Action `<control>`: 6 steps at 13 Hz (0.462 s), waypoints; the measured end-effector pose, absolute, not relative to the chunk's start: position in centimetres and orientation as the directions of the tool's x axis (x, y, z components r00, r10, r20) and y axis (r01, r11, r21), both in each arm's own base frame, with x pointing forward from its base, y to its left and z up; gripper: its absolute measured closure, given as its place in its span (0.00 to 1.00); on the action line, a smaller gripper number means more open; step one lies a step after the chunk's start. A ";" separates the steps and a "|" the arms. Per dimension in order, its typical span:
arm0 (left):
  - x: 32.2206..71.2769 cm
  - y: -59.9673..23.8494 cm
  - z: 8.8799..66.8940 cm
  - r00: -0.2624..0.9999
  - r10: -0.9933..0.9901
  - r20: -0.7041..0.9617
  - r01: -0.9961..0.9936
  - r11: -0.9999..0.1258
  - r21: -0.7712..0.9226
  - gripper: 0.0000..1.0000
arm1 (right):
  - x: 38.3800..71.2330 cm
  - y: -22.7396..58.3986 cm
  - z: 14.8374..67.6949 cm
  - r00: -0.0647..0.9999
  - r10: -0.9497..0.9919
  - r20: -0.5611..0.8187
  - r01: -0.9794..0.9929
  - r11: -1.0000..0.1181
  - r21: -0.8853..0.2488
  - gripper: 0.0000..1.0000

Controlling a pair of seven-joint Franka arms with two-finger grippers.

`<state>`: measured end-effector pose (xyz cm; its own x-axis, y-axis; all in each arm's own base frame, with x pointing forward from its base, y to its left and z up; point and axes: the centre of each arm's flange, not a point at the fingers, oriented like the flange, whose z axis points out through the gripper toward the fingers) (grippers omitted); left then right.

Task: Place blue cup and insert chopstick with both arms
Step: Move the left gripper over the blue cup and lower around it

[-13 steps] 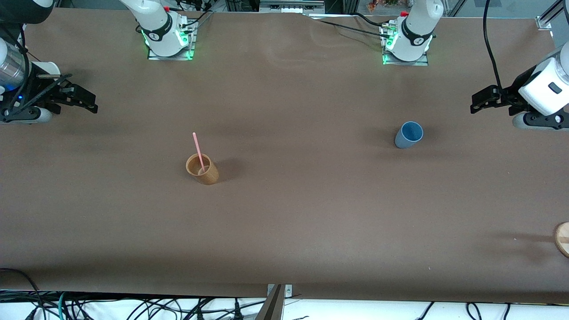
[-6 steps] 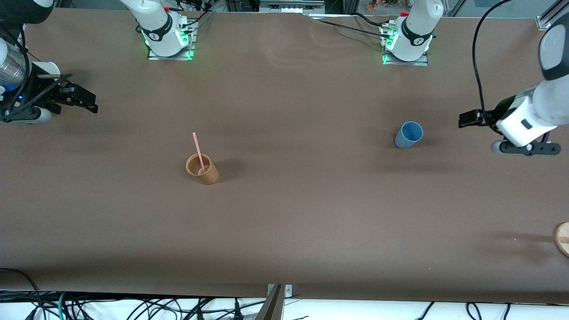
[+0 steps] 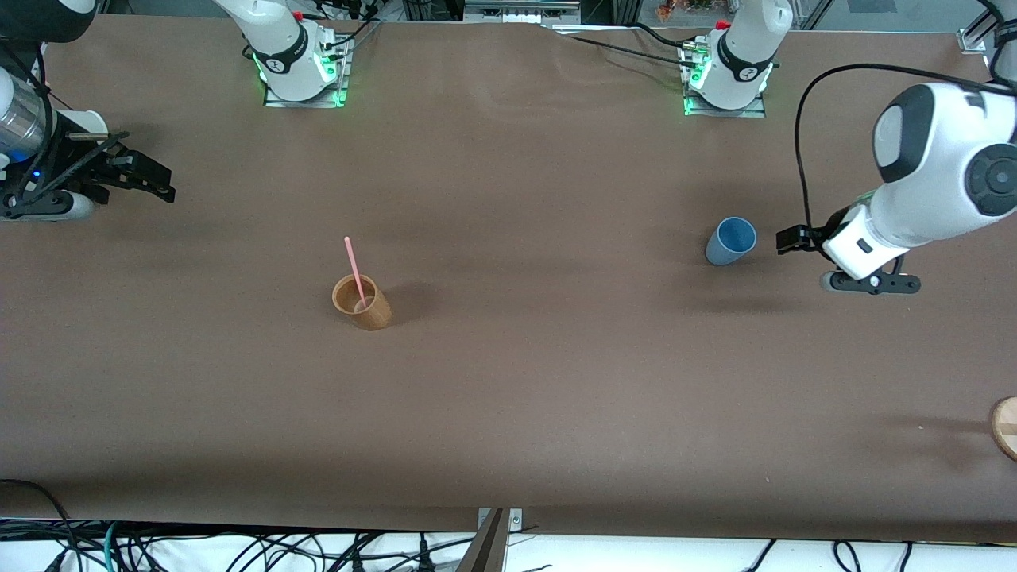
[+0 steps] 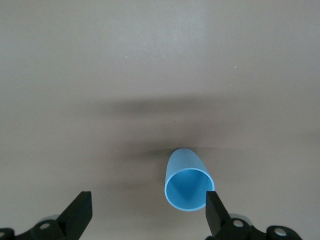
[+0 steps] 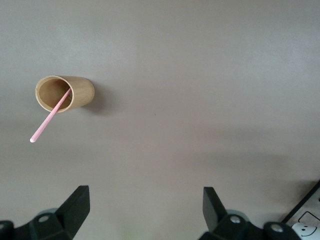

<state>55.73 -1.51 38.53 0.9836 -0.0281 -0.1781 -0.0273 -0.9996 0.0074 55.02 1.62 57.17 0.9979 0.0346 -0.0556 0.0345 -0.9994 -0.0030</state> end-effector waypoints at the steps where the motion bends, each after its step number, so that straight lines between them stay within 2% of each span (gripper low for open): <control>1: 55.0 -1.5 37.1 0.985 -0.028 -0.173 -0.027 -1.000 0.007 0.00 | 55.0 1.6 57.2 0.998 0.034 -0.056 0.034 -0.999 -0.003 0.00; 6: 51.5 -1.4 32.0 0.991 -0.027 -0.128 -0.026 -1.000 0.007 0.00 | 55.0 1.3 57.1 0.998 0.029 -0.057 0.029 -1.000 -0.003 0.00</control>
<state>51.47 -1.37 31.99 0.9914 -0.0266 -0.1282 -0.0259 -0.9996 0.0070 55.05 1.33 57.12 0.9979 0.0293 -0.0569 0.0292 -0.9996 -0.0031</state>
